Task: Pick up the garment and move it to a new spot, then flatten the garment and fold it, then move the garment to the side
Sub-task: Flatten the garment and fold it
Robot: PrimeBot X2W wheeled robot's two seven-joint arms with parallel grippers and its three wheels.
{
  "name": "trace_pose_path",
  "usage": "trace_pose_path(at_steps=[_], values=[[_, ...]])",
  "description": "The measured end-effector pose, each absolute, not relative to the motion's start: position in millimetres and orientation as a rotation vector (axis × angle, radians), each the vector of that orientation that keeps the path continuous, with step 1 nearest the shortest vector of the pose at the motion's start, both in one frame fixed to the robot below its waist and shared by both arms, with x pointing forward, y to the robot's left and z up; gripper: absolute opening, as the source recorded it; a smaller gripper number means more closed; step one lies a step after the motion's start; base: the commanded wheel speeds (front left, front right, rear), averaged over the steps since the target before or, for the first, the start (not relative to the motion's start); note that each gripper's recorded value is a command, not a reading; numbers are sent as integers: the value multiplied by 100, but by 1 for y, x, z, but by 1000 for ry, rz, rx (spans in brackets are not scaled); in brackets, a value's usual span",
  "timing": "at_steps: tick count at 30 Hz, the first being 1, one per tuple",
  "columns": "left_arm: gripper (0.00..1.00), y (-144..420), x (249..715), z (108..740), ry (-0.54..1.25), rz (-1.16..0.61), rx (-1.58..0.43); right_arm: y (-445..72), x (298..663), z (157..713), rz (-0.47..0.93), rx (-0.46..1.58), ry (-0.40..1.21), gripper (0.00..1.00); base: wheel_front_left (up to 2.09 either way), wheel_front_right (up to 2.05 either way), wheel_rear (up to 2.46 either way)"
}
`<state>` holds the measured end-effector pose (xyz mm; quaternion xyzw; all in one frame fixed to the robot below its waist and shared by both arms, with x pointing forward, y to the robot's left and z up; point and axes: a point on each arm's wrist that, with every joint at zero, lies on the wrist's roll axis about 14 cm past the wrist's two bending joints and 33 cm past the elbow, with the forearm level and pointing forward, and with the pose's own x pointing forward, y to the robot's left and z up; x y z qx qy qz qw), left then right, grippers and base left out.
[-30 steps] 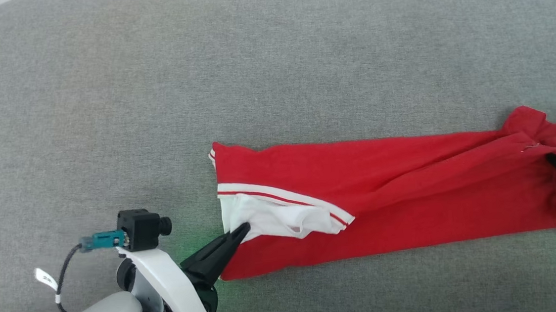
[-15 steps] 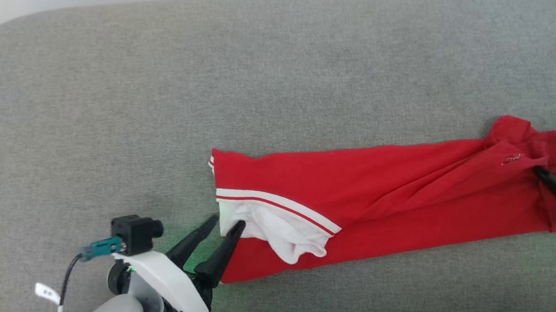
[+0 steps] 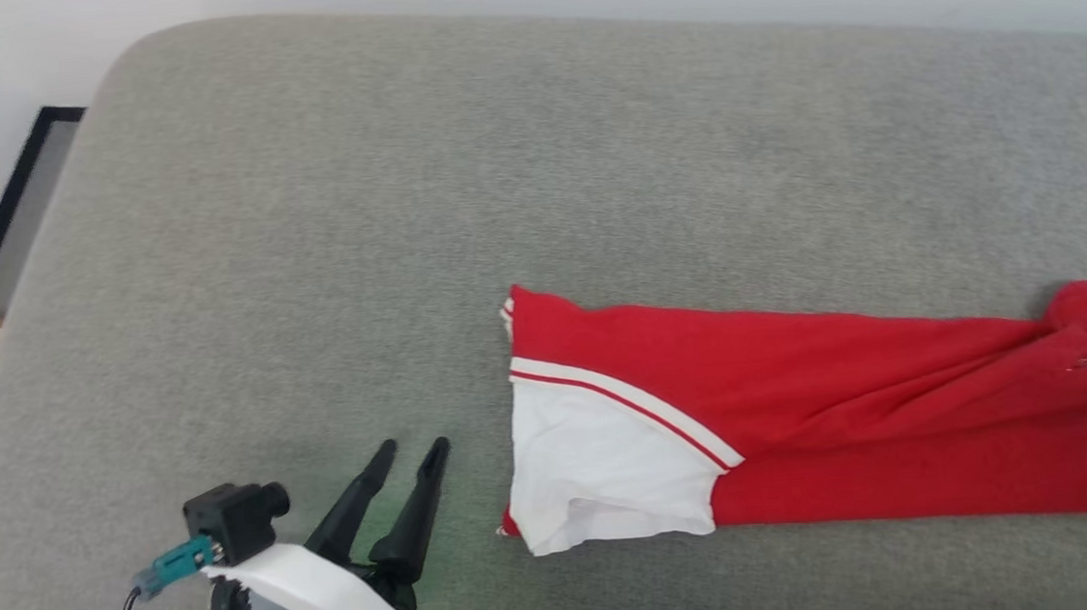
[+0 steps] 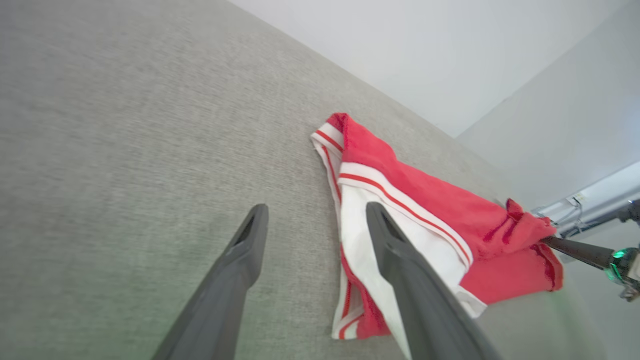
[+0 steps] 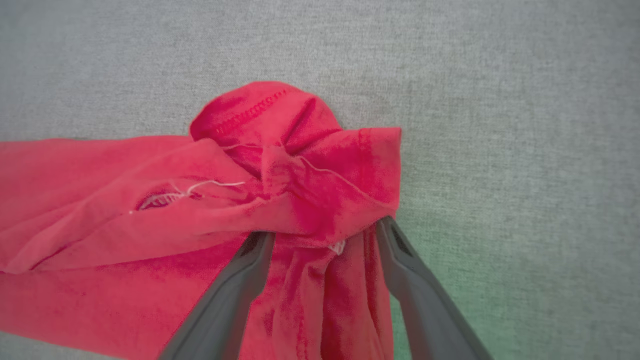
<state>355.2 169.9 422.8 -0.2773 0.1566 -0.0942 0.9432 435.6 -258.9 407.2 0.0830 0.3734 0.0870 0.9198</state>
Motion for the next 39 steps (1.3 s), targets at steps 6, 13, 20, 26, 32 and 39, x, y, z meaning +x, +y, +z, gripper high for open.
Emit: trace_pose_path(at_steps=[6,13,20,26,32,39], values=[[100,211,347,429,240,-80,-398,-267,436,395,139,180,835,100,0,0,0],[100,232,338,429,197,17,-247,-259,429,382,145,196,915,100,0,0,0],[100,229,339,442,150,5,-107,-256,424,376,137,209,933,100,0,0,0],[100,225,346,463,80,-4,-45,-247,428,370,143,212,948,0,0,0,0],[100,222,346,461,85,-4,-50,-242,435,371,156,209,951,0,0,0,0],[100,209,353,469,52,-32,-98,-267,436,382,99,213,913,0,0,0,0]])
